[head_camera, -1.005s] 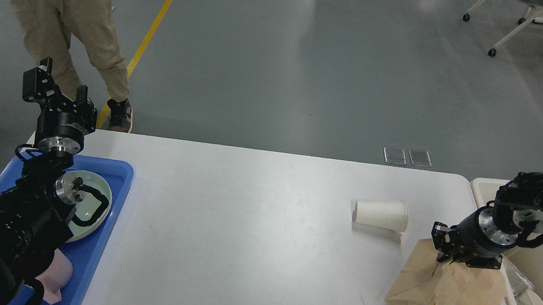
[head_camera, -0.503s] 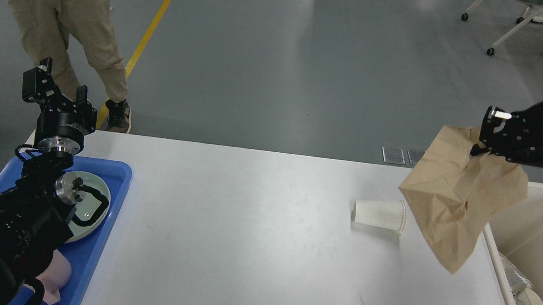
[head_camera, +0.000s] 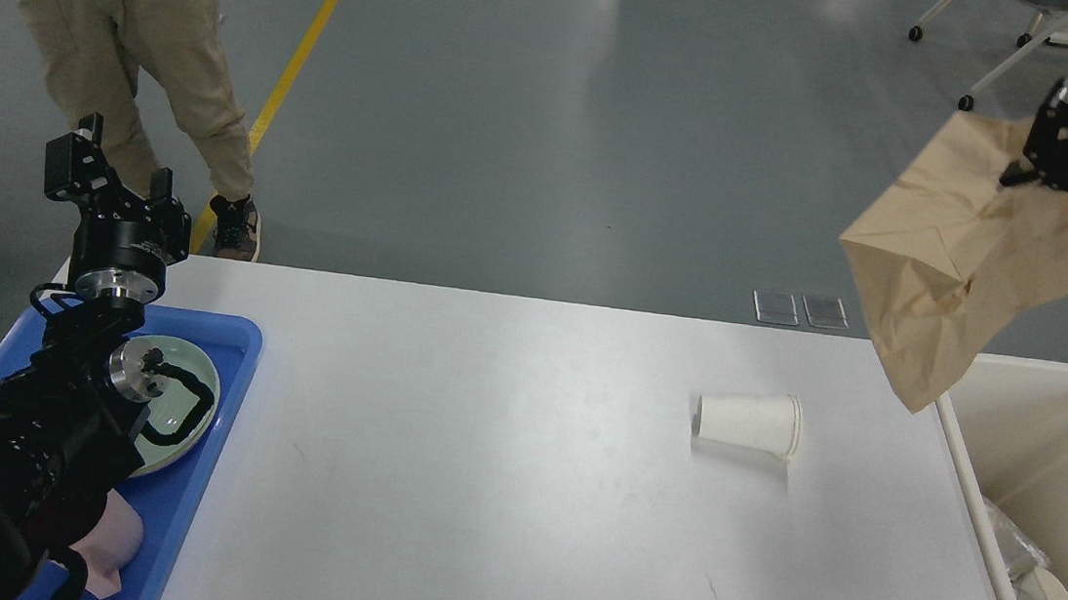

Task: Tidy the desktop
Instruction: 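Lift the paper bag and drop it into the white bin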

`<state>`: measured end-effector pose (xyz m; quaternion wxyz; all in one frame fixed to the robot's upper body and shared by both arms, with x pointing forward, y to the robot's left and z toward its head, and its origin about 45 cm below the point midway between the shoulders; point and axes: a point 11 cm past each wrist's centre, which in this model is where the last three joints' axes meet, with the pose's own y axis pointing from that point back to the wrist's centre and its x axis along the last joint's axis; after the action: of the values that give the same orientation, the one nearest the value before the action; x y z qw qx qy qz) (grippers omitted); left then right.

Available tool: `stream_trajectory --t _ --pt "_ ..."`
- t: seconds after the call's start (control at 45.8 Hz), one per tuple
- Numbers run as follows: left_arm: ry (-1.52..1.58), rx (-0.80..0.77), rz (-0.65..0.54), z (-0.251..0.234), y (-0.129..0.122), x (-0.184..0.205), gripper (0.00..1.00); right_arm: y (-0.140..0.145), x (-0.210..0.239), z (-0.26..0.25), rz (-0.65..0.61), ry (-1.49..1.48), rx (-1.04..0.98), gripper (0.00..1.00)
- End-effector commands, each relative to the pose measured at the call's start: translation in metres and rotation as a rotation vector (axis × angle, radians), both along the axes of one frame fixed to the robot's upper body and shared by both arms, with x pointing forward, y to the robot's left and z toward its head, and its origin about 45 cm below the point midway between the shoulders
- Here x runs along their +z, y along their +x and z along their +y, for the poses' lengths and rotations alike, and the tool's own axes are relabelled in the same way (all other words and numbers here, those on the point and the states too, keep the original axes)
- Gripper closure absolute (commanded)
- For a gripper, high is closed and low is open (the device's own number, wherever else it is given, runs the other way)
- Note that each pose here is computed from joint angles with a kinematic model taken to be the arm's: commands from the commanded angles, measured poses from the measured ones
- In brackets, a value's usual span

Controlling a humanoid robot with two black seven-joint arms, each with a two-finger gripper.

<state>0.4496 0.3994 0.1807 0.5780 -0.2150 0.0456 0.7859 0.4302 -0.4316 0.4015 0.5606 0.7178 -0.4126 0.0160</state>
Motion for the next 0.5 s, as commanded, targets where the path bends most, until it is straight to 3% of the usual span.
stream_trajectory --t 0.0,0.262,0.371,0.437,0.481 --pt "-0.001 0.000 0.000 0.000 0.000 0.000 0.04 -0.008 -0.051 -0.061 -0.008 -0.105 -0.169 1.00" --pt "0.001 -0.001 0.001 0.000 0.000 0.000 0.04 -0.057 -0.139 -0.168 -0.023 -0.424 -0.405 1.00" --pt "-0.001 0.000 0.000 0.000 0.000 0.000 0.04 -0.074 -0.178 -0.176 0.020 -0.505 -0.395 1.00" --pt "0.002 0.001 0.000 0.000 0.000 0.000 0.04 -0.078 -0.196 -0.177 0.019 -0.557 -0.380 0.62" --pt "0.000 0.001 0.001 0.000 0.000 0.000 0.04 -0.082 -0.205 -0.179 0.014 -0.591 -0.373 0.28"
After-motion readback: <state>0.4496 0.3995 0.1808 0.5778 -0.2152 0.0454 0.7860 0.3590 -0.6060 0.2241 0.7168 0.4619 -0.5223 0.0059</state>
